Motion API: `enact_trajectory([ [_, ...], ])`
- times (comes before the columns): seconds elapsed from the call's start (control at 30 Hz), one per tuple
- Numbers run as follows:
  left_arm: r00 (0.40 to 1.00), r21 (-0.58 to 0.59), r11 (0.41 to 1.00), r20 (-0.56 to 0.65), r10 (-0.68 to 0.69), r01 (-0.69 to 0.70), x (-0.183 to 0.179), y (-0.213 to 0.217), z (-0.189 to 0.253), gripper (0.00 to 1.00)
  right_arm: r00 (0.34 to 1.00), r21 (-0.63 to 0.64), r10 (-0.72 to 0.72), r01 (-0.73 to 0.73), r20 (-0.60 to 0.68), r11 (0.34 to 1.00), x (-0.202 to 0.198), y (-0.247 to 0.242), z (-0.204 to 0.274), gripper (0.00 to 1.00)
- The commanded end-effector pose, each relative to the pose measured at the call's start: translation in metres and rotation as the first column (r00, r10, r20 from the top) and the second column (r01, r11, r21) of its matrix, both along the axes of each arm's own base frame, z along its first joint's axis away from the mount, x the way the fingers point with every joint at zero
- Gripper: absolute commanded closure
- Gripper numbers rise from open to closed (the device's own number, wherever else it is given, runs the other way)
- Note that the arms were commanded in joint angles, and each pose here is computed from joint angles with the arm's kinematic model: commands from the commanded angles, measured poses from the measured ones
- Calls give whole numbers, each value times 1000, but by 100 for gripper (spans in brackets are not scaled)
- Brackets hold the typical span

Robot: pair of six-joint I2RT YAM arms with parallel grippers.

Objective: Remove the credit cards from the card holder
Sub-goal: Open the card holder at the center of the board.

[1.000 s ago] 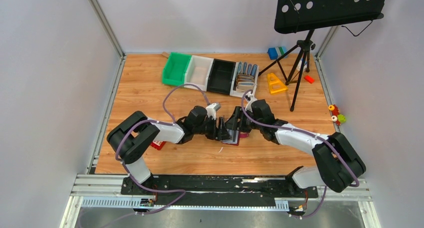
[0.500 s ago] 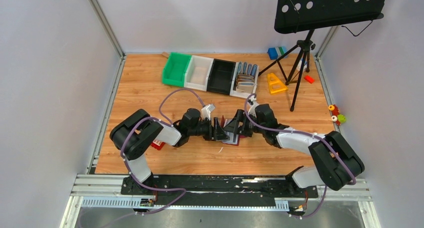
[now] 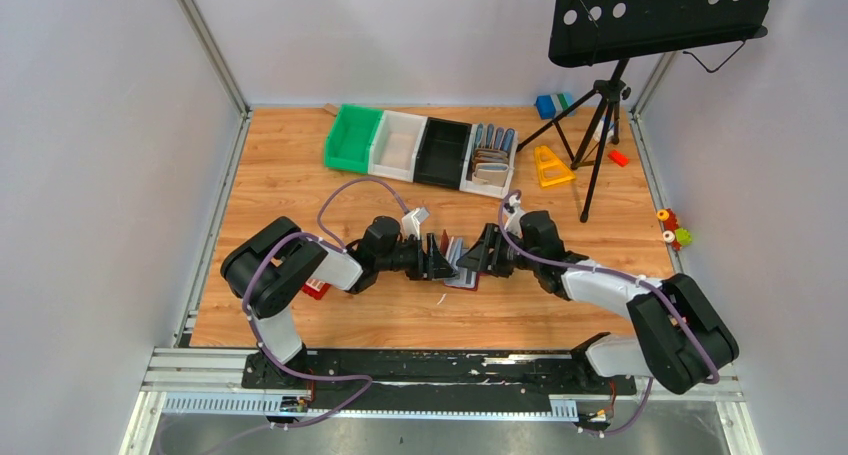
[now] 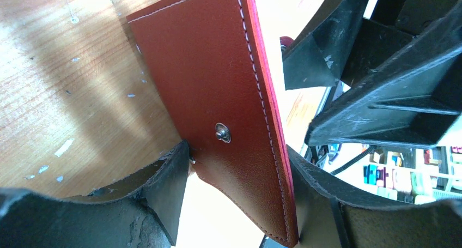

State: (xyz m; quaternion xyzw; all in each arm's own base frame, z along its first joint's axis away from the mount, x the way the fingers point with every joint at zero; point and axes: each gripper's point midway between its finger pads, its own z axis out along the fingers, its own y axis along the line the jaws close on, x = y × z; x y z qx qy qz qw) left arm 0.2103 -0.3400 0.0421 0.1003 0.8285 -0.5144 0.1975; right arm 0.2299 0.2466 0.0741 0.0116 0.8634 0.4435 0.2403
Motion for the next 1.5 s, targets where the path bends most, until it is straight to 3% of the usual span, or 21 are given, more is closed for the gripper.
enact_trajectory([
  [0.0,998,97,995,-55,26,-21,-6,13,-28,35,1000,-48,1,0,19,999,7,-2,-1,45],
  [0.2,998,87,996,-61,22,-17,-7,13,-27,35,1000,-61,17,-16,14,998,7,5,-8,48],
  [0.43,998,74,997,-62,26,-22,-7,12,-22,35,998,-70,3,2,61,998,4,-2,-2,40],
  [1.13,999,78,997,-47,8,-4,-7,11,-18,35,998,-202,42,-32,45,979,16,18,-12,46],
  [1.27,999,86,996,-35,7,-4,-7,12,-14,32,999,-269,34,-24,30,963,17,12,-23,54],
  [1.4,1000,91,996,-27,4,-2,-8,14,-11,24,999,-259,46,-38,25,965,14,15,-26,54],
  [1.47,1000,90,996,-24,0,2,-8,14,-9,22,998,-251,55,-47,25,967,14,17,-25,59],
])
